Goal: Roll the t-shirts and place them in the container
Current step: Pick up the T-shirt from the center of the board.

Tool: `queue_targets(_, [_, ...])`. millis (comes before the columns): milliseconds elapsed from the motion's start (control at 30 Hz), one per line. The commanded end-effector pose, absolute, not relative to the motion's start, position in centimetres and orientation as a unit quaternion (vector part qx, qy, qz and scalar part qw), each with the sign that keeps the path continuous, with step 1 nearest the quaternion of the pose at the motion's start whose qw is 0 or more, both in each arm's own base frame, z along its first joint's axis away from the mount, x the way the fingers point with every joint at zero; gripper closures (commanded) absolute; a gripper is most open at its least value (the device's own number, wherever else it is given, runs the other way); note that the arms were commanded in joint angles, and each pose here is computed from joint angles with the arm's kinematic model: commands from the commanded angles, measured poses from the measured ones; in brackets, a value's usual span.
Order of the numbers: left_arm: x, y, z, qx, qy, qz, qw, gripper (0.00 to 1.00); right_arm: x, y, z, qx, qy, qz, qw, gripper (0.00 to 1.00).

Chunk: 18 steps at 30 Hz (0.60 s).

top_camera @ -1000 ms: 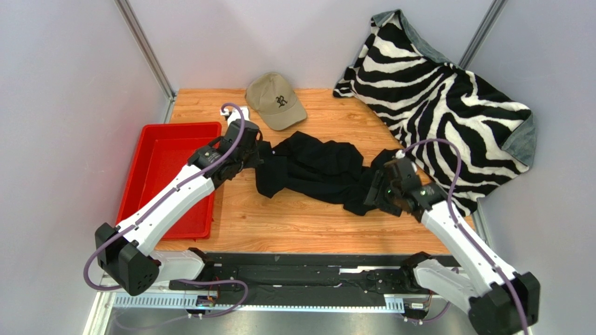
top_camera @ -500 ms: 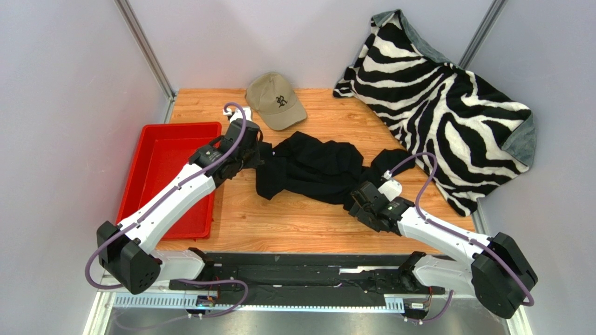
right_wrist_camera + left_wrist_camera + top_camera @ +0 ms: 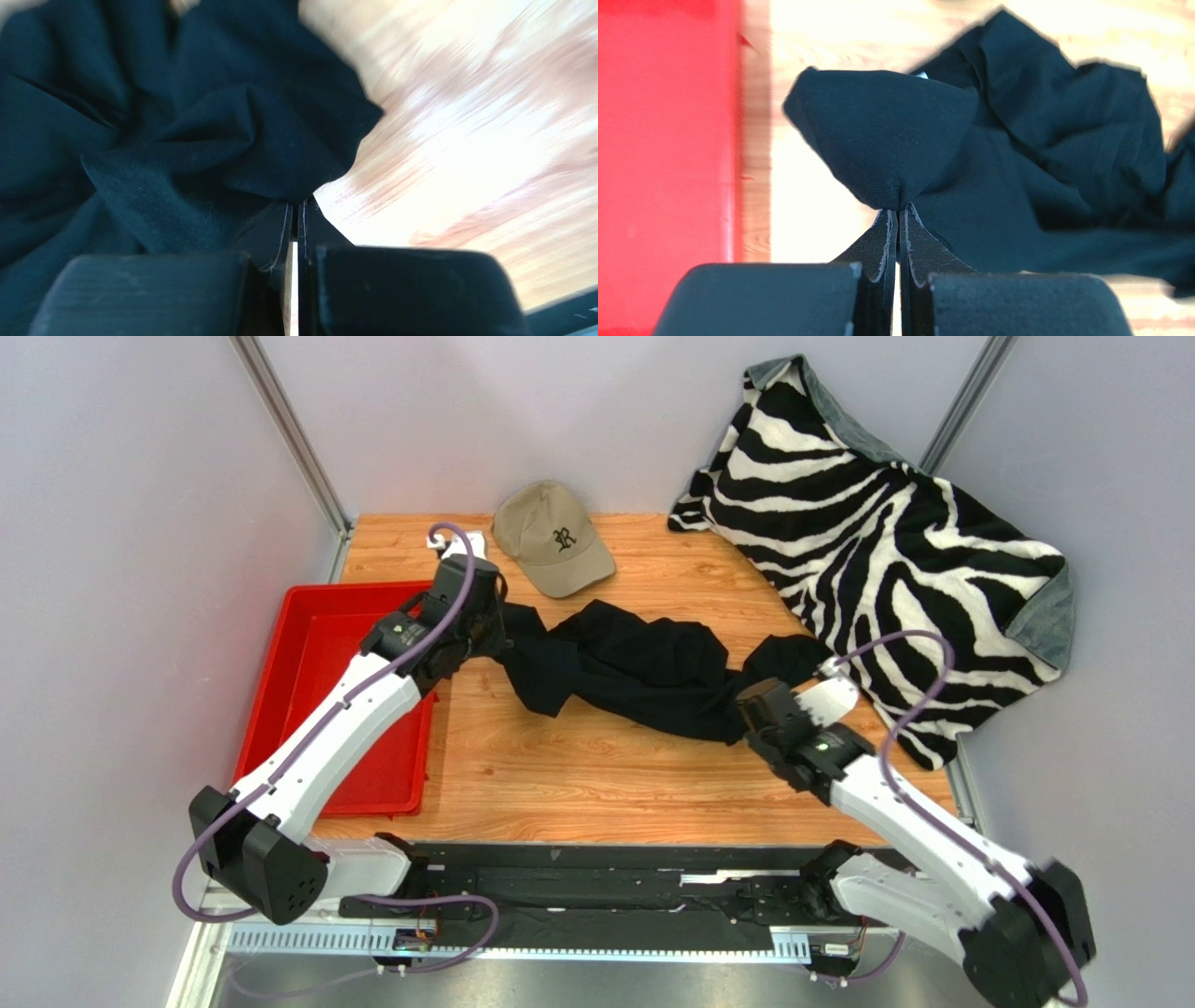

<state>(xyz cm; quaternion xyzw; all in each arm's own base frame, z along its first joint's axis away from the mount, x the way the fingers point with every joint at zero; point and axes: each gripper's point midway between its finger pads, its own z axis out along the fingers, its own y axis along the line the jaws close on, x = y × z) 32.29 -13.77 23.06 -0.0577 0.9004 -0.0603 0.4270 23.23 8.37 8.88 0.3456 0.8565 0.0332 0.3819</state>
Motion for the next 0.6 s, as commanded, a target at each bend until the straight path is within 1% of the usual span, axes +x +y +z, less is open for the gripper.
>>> queue_targets(0, [32.9, -11.0, 28.3, -0.063, 0.874, -0.054, 0.480, 1.00, 22.0, 2.7, 15.0, 0.343, 0.834, -0.005, 0.433, 1.00])
queue_targets(33, [32.8, -10.7, 28.7, -0.062, 0.872, -0.052, 0.483, 1.00, 21.3, 0.9, 16.4, 0.365, 0.818, -0.005, 0.444, 1.00])
queue_targets(100, [32.7, -10.0, 29.2, -0.061, 0.871, -0.048, 0.485, 1.00, 20.5, 0.2, 16.9, 0.357, 0.825, 0.004, 0.438, 1.00])
queue_targets(133, [32.5, -9.9, 29.4, -0.060, 0.871, -0.050, 0.486, 1.00, 20.0, -0.7, 17.2, 0.373, 0.819, 0.001, 0.436, 1.00])
queue_targets(200, [32.2, -9.8, 29.2, -0.058, 0.871, -0.052, 0.485, 1.00, 19.7, -0.3, 16.9, 0.364, 0.832, 0.016, 0.418, 1.00])
queue_targets(233, [32.1, -10.0, 29.0, -0.055, 0.872, -0.058, 0.482, 1.00, 19.4, -0.2, 16.6, 0.367, 0.836, 0.019, 0.407, 0.98])
queue_targets(267, [31.9, -10.1, 28.3, -0.053, 0.877, -0.061, 0.475, 1.00, 19.2, 0.5, 16.1, 0.364, 0.844, 0.035, 0.392, 0.86])
queue_targets(333, [31.5, -10.7, 27.4, -0.048, 0.882, -0.076, 0.462, 1.00, 19.2, 1.9, 15.6, 0.365, 0.851, 0.066, 0.373, 0.69])
queue_targets(367, [31.3, -10.9, 26.3, -0.048, 0.887, -0.079, 0.453, 1.00, 19.2, 2.6, 15.2, 0.364, 0.854, 0.084, 0.361, 0.57])
queue_targets(400, [31.2, -11.0, 25.8, -0.047, 0.889, -0.083, 0.449, 1.00, 18.8, 4.2, 14.2, 0.355, 0.866, 0.118, 0.332, 0.50])
queue_targets(467, [31.0, -11.6, 24.9, -0.046, 0.893, -0.097, 0.438, 1.00, 18.2, 5.6, 12.6, 0.366, 0.870, 0.145, 0.295, 0.43])
queue_targets(500, [30.7, -11.7, 23.8, -0.045, 0.898, -0.097, 0.427, 1.00, 17.3, 6.4, 10.8, 0.368, 0.879, 0.154, 0.263, 0.43])
queue_targets(567, [30.5, -12.0, 22.7, -0.045, 0.902, -0.103, 0.418, 1.00, 16.4, 6.9, 9.3, 0.377, 0.880, 0.159, 0.243, 0.42])
